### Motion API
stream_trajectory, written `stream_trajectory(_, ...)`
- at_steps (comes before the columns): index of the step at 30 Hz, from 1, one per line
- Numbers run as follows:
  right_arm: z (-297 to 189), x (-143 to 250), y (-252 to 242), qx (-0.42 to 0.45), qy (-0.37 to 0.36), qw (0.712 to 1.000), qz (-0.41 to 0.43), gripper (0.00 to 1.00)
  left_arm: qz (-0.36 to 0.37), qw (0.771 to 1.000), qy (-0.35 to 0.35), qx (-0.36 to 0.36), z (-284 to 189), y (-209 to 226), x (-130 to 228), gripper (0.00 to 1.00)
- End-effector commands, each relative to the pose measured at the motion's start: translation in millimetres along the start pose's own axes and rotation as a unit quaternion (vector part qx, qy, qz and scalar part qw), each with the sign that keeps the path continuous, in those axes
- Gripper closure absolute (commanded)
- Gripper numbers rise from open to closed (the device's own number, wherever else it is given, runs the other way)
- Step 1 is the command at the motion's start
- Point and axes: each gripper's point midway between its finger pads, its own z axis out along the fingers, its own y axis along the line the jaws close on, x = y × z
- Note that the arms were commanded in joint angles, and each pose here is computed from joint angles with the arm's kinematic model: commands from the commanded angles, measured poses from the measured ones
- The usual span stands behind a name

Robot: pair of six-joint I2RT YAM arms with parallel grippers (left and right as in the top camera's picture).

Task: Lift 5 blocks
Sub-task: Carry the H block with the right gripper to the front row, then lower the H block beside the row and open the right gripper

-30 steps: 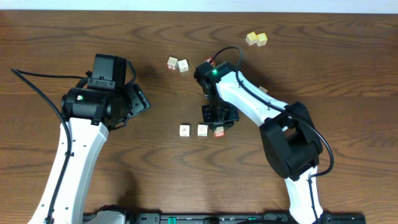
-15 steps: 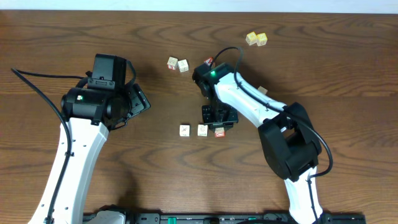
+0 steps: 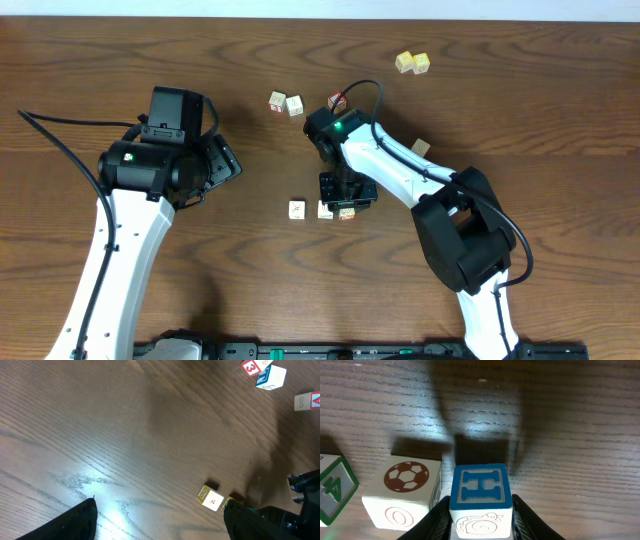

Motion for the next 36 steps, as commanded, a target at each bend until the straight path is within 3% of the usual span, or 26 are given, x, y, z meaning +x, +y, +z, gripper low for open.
stream_trajectory(1,-8.8,2.2,0.8,-0.009,-0.007,1.000,0.005,0.64,-0.001,1.000,-0.006,-0.009,-0.4,3.8,-2.4,0.19)
stream_trajectory(6,-9.6,0.3,-5.3,-0.009,-0.003,1.000,0.012,0.60,-0.001,1.000,-0.006,-0.009,-0.4,3.8,-2.4,0.19)
stream_trajectory(11,-10.3,1.3,-13.4,-0.005,0.006,1.000,0.022,0.67,-0.001,1.000,-0.006,-0.009,-0.4,3.8,-2.4,0.19)
stream_trajectory(36,-10.9,1.4,-7.3,-0.028,0.013,0.999,0.033,0.67,-0.001,1.000,-0.006,-0.009,-0.4,3.8,-2.4,0.19)
